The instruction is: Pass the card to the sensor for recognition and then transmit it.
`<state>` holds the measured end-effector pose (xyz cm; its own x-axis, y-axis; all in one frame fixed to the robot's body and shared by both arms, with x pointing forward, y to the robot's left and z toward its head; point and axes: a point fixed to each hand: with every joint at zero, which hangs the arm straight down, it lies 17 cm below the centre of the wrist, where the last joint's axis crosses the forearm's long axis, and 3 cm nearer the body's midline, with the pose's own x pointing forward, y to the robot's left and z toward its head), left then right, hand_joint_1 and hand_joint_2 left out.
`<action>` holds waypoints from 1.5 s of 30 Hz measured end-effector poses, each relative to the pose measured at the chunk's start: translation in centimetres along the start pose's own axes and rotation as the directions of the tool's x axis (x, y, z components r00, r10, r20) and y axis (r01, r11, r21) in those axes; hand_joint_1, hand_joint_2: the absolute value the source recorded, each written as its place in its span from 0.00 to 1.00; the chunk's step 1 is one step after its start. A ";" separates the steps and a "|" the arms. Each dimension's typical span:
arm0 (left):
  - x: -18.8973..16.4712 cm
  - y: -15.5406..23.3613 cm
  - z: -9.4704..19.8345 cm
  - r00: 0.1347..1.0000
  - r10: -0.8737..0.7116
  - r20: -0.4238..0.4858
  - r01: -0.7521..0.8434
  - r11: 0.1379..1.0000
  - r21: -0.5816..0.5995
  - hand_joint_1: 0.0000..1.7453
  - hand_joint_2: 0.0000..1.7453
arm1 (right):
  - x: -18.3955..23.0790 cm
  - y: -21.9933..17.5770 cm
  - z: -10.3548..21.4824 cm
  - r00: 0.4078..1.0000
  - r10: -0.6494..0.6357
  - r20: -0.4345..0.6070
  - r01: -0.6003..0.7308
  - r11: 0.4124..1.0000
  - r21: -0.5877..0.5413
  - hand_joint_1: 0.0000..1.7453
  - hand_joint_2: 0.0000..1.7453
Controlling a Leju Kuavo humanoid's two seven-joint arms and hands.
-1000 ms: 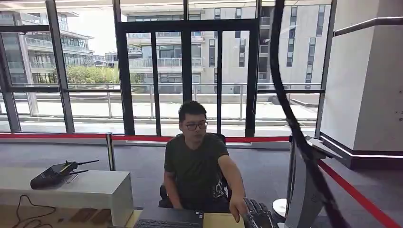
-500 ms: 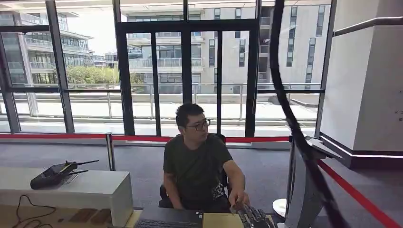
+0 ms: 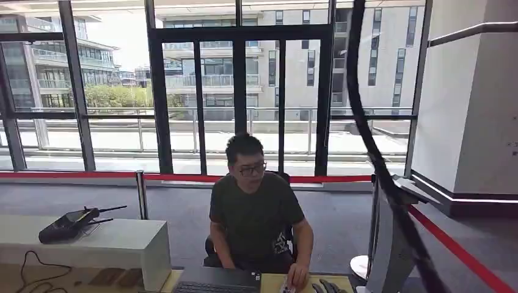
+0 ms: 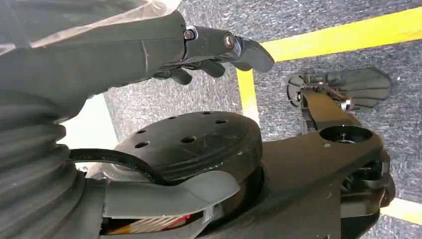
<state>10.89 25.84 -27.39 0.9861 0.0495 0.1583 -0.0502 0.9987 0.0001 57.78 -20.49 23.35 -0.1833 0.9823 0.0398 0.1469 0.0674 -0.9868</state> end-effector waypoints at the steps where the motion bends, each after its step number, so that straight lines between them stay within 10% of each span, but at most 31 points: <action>1: 0.0 0.1 0.0 1.000 0.006 -0.001 -0.006 1.000 0.003 0.00 1.00 | 0.0 -0.1 0.5 1.000 -0.031 0.003 0.031 1.000 -0.005 0.00 0.00; 6: -0.1 0.4 -0.1 1.000 0.020 -0.006 -0.020 1.000 0.021 0.00 1.00 | -0.6 -0.9 2.7 0.994 -0.112 0.010 0.112 0.993 -0.038 0.00 0.00; 7: -0.1 0.4 -0.1 1.000 0.023 -0.006 -0.023 0.999 0.025 0.00 1.00 | -0.6 -1.0 3.1 0.992 -0.124 0.016 0.125 0.991 -0.041 0.00 1.00; 45: 0.1 0.2 -0.1 1.000 0.025 0.000 -0.025 0.999 0.036 0.00 1.00 | 0.3 8.2 4.8 0.976 0.214 0.032 -0.214 0.977 0.017 0.00 1.00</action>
<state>11.02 26.03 -27.45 0.9846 0.0743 0.1585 -0.0803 0.9963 0.0317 54.27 -20.48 14.54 -0.1787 0.9678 -0.1770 0.1659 -0.1477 -0.9750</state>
